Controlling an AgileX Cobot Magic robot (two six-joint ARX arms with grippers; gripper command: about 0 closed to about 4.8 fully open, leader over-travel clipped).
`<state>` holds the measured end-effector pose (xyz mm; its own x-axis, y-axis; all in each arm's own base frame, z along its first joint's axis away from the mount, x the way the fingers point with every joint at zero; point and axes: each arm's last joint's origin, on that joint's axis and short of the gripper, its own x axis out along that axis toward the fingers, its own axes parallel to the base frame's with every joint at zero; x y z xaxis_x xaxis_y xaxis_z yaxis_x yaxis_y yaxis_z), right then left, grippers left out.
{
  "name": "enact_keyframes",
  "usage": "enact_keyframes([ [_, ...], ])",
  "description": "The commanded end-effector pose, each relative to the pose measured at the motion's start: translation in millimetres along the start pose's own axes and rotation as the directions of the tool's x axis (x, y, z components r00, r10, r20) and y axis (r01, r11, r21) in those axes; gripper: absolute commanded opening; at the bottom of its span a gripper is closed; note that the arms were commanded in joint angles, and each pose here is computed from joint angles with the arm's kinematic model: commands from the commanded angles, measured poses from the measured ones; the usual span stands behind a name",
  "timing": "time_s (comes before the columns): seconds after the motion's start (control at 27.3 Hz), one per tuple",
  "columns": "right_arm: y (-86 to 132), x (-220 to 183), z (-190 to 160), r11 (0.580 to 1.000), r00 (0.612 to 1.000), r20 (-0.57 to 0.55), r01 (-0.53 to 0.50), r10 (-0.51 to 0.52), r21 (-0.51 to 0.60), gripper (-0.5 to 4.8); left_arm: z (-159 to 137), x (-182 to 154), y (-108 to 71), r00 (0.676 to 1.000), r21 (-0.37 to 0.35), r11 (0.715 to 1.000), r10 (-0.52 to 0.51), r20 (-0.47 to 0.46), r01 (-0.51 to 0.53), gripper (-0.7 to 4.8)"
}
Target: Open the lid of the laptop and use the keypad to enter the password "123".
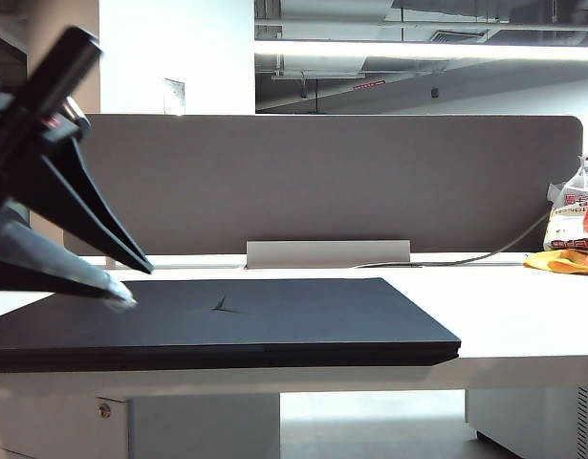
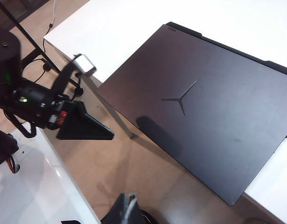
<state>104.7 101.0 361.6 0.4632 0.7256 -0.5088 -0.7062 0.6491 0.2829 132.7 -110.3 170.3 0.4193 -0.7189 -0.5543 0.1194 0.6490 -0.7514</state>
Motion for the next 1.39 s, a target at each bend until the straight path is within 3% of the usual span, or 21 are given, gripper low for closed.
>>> enact_keyframes([
  [0.04, 0, 0, 1, 1.000, 1.000, 0.008, 0.000, 0.000, -0.008, -0.05, 3, 7, -0.6, 1.000, -0.068, 0.997, -0.025, -0.010, 0.024, 1.30],
  [0.11, 0, 0, 1, 1.000, 1.000, 0.008, 0.000, 0.000, -0.008, -0.05, 3, 13, 1.4, 0.999, -0.103, 0.995, -0.023, -0.032, 0.019, 1.57],
  [0.51, 0, 0, 1, 1.000, 1.000, 0.008, 0.001, -0.001, -0.020, -0.05, 10, 34, 3.8, 0.998, -0.227, 0.972, -0.068, -0.014, 0.063, 1.57],
  [0.88, 0, 1, 1, 0.999, 1.000, 0.006, 0.004, -0.004, -0.037, -0.05, 14, 53, 8.7, 0.993, -0.370, 0.922, -0.120, 0.004, 0.113, 1.62],
  [1.39, 0, 1, 1, 0.999, 1.000, 0.003, 0.005, -0.005, -0.045, -0.05, 4, 66, 22.7, 1.000, -0.403, 0.915, -0.004, -0.029, -0.008, 1.61],
])
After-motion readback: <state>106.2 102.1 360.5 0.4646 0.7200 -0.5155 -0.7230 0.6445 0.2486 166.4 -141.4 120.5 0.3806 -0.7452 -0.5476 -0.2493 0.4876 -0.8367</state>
